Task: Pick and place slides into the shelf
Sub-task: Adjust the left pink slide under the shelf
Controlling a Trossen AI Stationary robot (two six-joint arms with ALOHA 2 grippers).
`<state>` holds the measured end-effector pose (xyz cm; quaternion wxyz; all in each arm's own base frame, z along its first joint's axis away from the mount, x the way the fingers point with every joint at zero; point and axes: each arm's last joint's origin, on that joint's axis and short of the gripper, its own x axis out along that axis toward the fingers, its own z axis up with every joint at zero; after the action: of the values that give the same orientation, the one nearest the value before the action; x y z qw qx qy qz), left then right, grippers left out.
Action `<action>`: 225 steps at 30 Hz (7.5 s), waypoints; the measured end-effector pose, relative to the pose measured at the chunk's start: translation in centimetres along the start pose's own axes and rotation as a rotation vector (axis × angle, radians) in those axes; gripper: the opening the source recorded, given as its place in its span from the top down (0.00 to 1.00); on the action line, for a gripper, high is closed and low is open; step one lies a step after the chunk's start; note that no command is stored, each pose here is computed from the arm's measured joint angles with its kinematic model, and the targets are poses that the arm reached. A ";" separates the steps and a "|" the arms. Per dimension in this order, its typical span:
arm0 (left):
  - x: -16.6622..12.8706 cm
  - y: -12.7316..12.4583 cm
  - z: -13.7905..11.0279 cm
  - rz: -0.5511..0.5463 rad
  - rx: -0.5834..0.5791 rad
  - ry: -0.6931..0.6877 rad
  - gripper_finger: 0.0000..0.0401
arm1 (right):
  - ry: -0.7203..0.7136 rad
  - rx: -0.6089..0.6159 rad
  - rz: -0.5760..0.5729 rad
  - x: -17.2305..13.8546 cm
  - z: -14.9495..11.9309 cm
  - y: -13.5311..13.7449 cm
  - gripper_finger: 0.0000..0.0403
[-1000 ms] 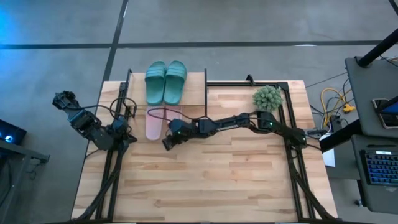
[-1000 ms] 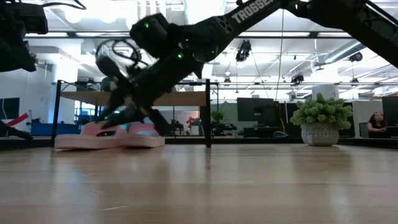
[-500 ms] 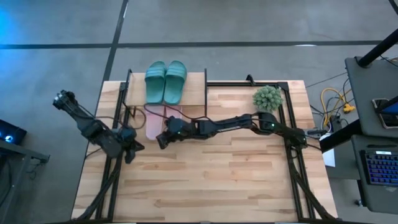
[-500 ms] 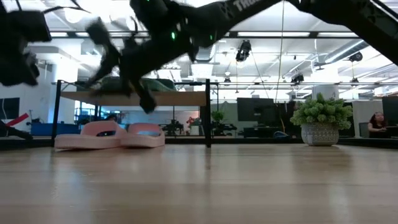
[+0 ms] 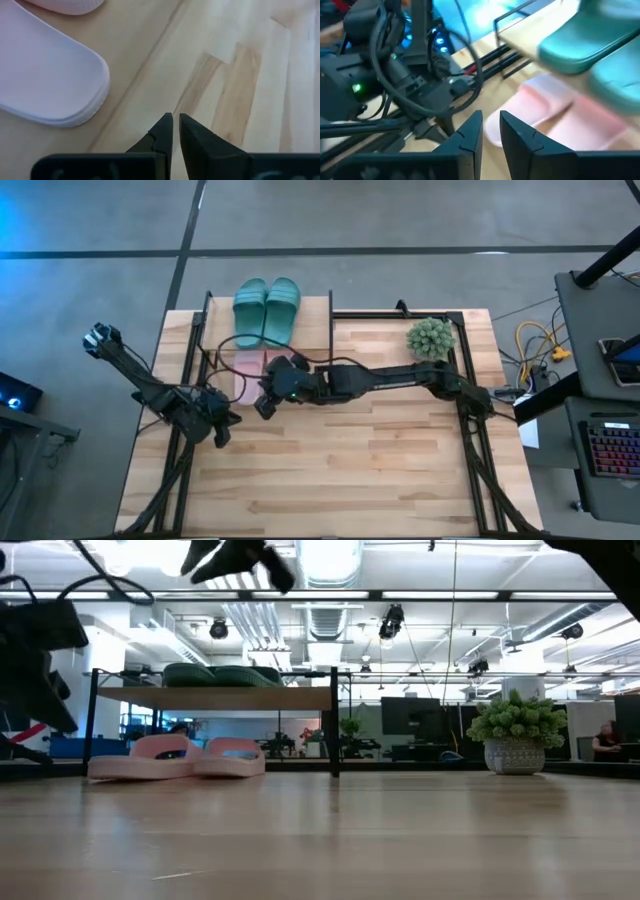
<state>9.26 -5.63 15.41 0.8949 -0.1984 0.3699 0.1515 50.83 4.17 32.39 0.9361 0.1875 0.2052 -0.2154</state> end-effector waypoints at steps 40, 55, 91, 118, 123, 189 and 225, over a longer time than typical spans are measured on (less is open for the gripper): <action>5.4 3.4 1.1 0.428 -0.064 -0.166 0.96 | -0.020 0.021 -0.066 -2.6 2.0 0.2 0.85; 5.9 3.3 2.6 0.335 0.074 -0.119 0.96 | 0.005 0.000 -0.059 -3.0 1.2 1.0 0.85; 5.9 4.4 2.1 0.431 -0.166 -0.047 0.96 | 0.093 -0.098 -0.136 -2.6 0.9 -0.6 0.85; 2.6 6.0 1.9 0.671 -0.193 -0.108 0.96 | 0.097 -0.095 -0.146 -2.4 1.0 -1.0 0.85; 2.2 5.7 2.4 0.628 -0.229 -0.135 0.96 | 0.097 -0.095 -0.146 -2.4 1.0 -1.0 0.85; 3.0 4.3 1.7 0.515 -0.565 0.019 0.96 | 0.192 -0.189 -0.217 -1.6 0.6 -3.0 0.85; 4.6 5.1 1.8 0.459 -0.756 -0.249 0.96 | 0.214 -0.230 -0.209 -1.3 0.9 -3.7 0.85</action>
<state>11.33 0.28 12.00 0.7406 -0.4044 0.2126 0.4927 48.21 1.08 32.78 0.8967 0.0790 0.3453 -0.2653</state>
